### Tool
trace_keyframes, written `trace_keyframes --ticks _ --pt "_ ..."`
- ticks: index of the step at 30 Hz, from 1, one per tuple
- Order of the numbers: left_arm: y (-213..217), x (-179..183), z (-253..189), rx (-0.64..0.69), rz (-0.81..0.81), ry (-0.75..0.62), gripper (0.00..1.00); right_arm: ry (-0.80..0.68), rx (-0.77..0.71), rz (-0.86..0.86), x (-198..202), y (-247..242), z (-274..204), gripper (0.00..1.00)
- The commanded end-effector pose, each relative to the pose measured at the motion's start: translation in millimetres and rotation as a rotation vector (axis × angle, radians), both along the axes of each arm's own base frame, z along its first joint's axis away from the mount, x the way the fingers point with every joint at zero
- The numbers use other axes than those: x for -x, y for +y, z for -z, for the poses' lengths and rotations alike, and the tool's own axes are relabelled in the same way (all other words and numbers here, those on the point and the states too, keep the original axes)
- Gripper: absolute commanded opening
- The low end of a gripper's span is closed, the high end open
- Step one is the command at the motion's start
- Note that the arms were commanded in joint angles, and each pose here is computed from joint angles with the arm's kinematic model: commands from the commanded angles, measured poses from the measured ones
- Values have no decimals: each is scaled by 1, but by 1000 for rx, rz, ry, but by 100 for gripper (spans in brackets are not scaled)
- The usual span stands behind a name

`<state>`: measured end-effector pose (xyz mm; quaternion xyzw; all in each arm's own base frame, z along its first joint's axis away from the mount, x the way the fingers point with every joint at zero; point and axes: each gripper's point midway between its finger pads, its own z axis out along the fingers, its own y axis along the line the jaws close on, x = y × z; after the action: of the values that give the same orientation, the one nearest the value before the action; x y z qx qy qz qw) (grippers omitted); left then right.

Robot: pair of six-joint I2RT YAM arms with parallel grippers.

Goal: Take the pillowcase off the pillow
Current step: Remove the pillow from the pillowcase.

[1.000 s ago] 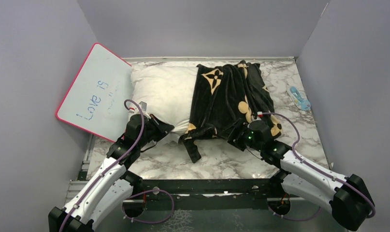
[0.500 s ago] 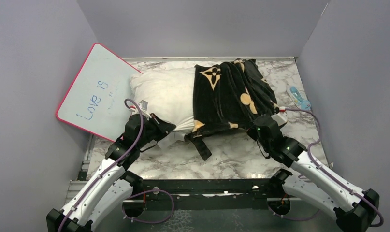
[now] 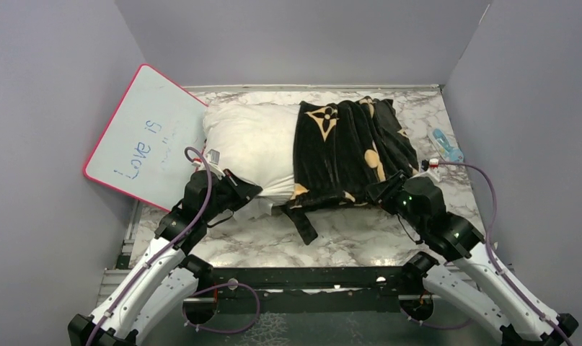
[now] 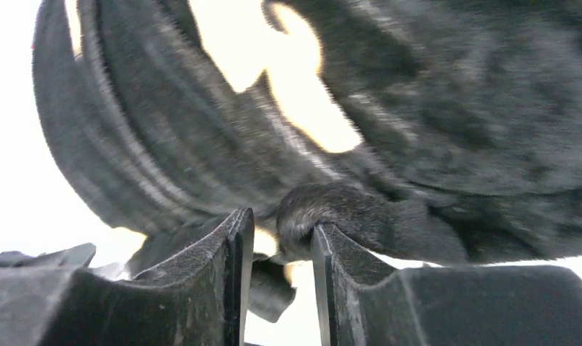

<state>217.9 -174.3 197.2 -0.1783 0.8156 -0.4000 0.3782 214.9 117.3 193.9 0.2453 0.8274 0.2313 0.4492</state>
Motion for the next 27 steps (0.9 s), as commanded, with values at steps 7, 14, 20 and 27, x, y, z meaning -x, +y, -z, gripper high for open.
trace_keyframes --ticks 7,14,20,27 --pt "-3 -8 -1 27 -1 -26 0 108 -443 -476 33 113 -7 58" --pt "-2 -8 -6 35 -4 -41 0 65 -430 -375 1 123 -13 70" --pt "-3 -8 -6 36 0 -38 0 162 -410 -396 -7 143 11 71" --pt "1 -6 -7 15 -9 -39 0 -7 -131 -170 -34 82 3 1"
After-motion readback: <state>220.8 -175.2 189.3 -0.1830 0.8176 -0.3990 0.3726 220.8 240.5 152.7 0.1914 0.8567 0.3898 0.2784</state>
